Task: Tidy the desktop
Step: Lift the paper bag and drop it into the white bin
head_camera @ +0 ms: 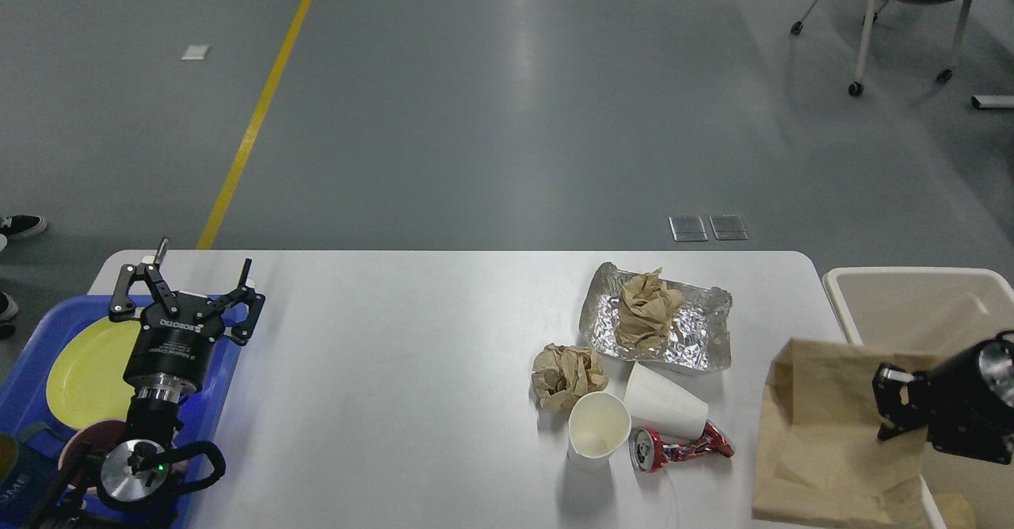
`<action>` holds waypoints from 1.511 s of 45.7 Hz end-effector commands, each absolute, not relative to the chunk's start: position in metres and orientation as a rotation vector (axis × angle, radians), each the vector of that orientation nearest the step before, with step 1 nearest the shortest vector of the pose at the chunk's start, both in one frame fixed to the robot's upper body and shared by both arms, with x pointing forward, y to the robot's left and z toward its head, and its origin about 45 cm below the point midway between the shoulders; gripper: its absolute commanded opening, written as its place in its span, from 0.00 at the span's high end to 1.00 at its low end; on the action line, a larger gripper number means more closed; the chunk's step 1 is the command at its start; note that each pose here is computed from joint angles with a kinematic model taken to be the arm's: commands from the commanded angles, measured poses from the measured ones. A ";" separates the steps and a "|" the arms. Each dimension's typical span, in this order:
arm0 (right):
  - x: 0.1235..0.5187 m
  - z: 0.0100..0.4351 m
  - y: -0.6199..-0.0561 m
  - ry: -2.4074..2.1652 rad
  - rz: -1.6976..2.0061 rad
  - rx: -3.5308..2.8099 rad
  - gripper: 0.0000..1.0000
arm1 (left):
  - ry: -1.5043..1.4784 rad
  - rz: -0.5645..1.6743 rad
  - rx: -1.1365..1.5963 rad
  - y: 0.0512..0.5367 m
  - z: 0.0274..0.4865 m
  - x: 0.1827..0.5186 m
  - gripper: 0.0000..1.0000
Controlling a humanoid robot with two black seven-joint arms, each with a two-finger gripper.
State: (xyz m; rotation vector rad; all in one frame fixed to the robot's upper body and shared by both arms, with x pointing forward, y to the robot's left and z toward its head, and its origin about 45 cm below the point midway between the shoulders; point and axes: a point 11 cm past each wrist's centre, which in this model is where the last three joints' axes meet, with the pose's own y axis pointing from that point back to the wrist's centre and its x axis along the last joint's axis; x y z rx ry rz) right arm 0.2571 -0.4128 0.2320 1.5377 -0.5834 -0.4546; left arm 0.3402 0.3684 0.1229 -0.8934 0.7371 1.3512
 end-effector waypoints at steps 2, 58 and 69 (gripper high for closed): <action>0.271 0.289 -0.404 -0.565 -0.399 1.561 1.00 | 0.738 1.352 -0.895 0.369 0.123 0.340 0.04; 0.319 0.209 -0.601 -0.959 -0.158 1.148 1.00 | 0.738 1.352 -0.893 0.368 0.123 0.340 0.04; 0.304 0.167 -0.631 -1.093 0.054 0.946 1.00 | 0.738 1.352 -0.893 0.368 0.123 0.340 0.04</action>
